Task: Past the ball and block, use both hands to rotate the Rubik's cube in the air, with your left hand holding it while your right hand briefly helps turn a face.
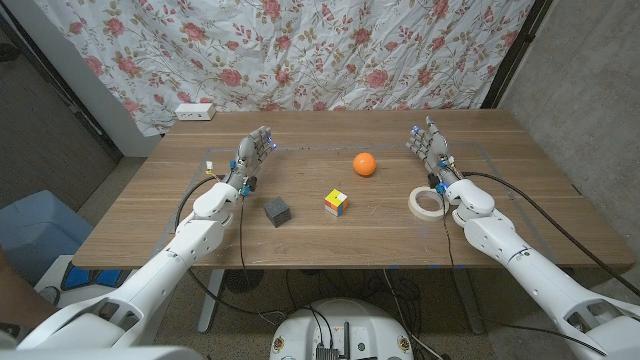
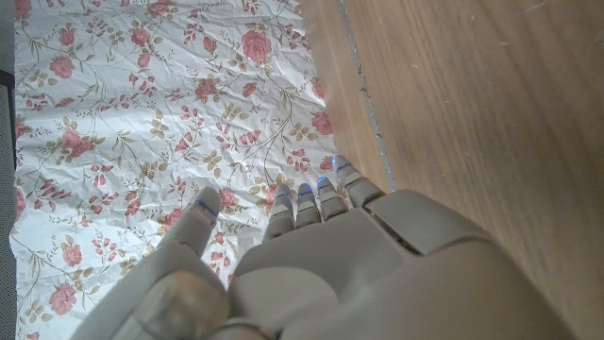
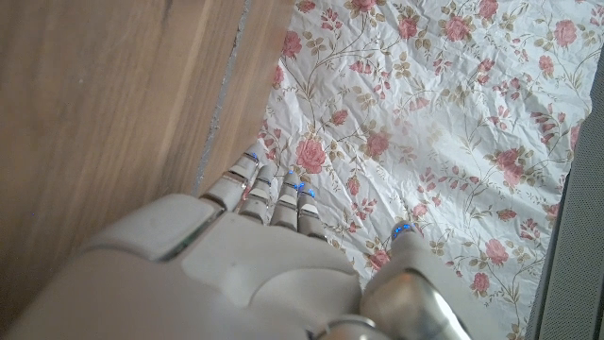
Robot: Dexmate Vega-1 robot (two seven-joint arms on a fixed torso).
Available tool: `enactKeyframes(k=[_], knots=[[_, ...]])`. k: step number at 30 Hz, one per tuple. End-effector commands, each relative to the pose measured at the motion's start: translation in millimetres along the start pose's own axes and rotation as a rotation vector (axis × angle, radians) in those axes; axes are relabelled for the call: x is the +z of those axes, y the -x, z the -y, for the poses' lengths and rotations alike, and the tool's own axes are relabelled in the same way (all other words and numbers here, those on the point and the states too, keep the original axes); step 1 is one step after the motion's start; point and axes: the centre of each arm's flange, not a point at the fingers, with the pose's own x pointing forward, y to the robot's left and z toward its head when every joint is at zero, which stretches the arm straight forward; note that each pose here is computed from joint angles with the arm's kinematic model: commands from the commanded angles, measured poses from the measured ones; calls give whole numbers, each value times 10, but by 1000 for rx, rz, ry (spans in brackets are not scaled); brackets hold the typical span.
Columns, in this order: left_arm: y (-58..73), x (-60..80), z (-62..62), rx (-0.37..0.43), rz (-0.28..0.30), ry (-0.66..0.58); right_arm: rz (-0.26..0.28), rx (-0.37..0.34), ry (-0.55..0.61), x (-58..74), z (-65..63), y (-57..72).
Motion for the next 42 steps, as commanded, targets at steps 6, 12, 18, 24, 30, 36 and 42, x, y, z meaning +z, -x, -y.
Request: enactKeyframes(k=[6, 12, 18, 24, 30, 36, 42], knots=[[-35, 135, 18, -62, 2, -52, 13, -15, 48, 105, -184, 105], [9, 259, 55, -64, -3, -102, 17, -23, 57, 97, -196, 98], [58, 328, 112, -85, -5, -131, 16, -25, 74, 94, -191, 120], [96, 401, 148, -110, -8, -176, 22, -30, 80, 91, -187, 152], [110, 488, 154, -179, 13, -228, 25, -30, 96, 101, -207, 200], [155, 552, 182, -221, -4, -266, 31, -26, 120, 154, -224, 250], [206, 641, 242, -259, -22, -337, 32, -23, 117, 147, -239, 304]])
